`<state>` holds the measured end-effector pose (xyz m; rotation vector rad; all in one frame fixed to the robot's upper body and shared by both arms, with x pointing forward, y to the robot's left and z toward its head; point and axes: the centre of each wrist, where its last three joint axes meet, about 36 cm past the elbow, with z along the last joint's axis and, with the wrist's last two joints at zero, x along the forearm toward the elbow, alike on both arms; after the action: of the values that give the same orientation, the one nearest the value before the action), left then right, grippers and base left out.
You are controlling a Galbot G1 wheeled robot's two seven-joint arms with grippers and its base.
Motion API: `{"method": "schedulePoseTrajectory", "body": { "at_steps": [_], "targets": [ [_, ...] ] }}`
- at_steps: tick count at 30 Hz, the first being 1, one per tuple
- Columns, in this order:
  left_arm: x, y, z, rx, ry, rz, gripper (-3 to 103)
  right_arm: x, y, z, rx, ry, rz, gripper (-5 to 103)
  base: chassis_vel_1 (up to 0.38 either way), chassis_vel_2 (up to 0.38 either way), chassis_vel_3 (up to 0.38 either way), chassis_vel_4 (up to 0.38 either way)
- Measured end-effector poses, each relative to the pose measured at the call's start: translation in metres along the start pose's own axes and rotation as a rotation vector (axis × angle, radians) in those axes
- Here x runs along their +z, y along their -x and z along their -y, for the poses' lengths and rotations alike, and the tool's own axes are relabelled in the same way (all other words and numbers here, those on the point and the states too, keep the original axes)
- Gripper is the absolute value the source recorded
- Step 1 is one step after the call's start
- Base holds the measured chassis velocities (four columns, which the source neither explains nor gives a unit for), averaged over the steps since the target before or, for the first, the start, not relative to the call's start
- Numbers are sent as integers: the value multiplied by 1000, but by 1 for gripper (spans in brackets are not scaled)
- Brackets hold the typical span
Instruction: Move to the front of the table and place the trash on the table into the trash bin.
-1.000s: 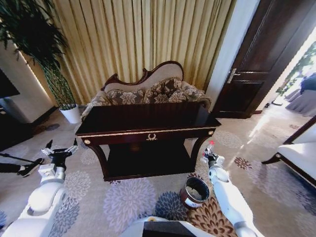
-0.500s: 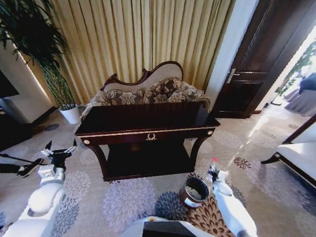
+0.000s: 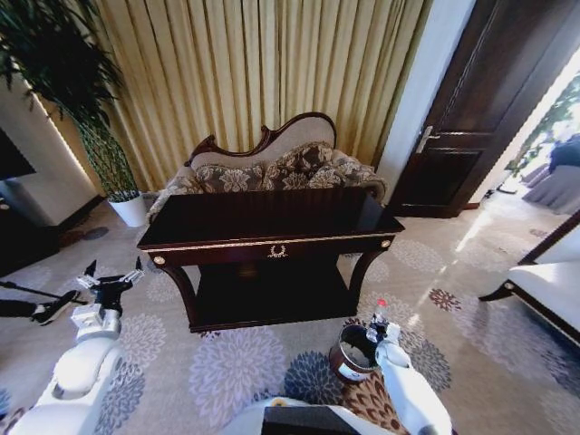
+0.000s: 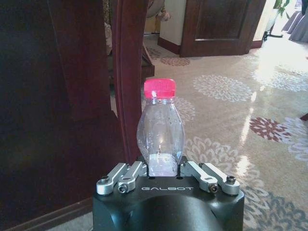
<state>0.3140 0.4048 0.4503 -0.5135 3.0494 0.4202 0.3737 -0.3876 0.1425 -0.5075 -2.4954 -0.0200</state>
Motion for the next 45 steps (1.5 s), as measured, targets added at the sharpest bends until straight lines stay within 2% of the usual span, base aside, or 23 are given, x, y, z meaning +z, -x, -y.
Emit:
{"method": "schedulePoseTrajectory", "body": {
  "at_steps": [2,4,5,9,11,14,15,17,18,21,23,25,26,28,29,31,32,34,35,37,38,39,45],
  "targets": [
    [0,0,0,0,0,1,100,1,0,1,2,-4,-2,25,0,0,0,0],
    [1,1,-1,2,0,5,100,3,1,6,8,-17,-1,36,0,0,0,0],
    [1,1,-1,2,0,5,100,3,1,6,8,-17,-1,36,0,0,0,0],
    [-1,4,2,9,-3,13,100,1,2,12,16,-29,7,57,0,0,0,0],
    [-1,5,2,10,-4,16,100,1,2,13,17,-30,7,57,0,0,0,0],
    [-4,9,3,12,-5,28,100,0,2,15,20,-32,12,75,0,0,0,0],
    [-4,9,3,12,-5,28,100,0,2,15,20,-32,12,75,0,0,0,0],
    [-5,10,3,12,-4,30,100,0,2,17,21,-33,19,85,0,0,0,0],
    [-5,10,3,12,-4,30,100,0,2,17,21,-33,19,85,0,0,0,0],
    [-6,10,2,6,-11,29,100,-17,-1,21,17,-17,75,99,0,0,0,0],
    [-7,11,2,3,-20,30,100,-27,-3,20,12,-3,106,99,0,0,0,0],
    [-16,16,5,-11,-53,52,100,-67,-13,16,-11,29,254,100,0,0,0,0],
    [-16,16,5,-11,-53,52,100,-67,-13,16,-11,29,254,100,0,0,0,0],
    [-35,23,11,-24,-96,89,100,-118,-38,14,-37,56,424,100,0,0,0,0],
    [-35,23,11,-24,-96,89,100,-118,-38,14,-37,56,424,100,0,0,0,0],
    [-53,26,17,-27,-122,122,100,-176,-83,6,-96,79,587,100,0,0,0,0],
    [-53,26,17,-27,-122,122,100,-176,-83,6,-96,79,587,100,0,0,0,0],
    [-64,25,22,-20,-132,138,100,-215,-130,-6,-166,74,687,100,0,0,0,0],
    [-64,25,22,-20,-132,138,100,-215,-130,-6,-166,74,687,100,0,0,0,0],
    [-73,20,26,-10,-140,153,100,-241,-177,-20,-238,48,753,100,0,0,0,0],
    [-73,20,26,-10,-140,153,100,-241,-177,-20,-238,48,753,100,0,0,0,0],
    [-76,17,28,-5,-143,157,100,-248,-196,-26,-271,36,758,100,0,0,0,0],
    [-77,10,23,-14,-136,154,100,-239,-231,-36,-319,13,733,100,0,0,0,0]
  ]
}}
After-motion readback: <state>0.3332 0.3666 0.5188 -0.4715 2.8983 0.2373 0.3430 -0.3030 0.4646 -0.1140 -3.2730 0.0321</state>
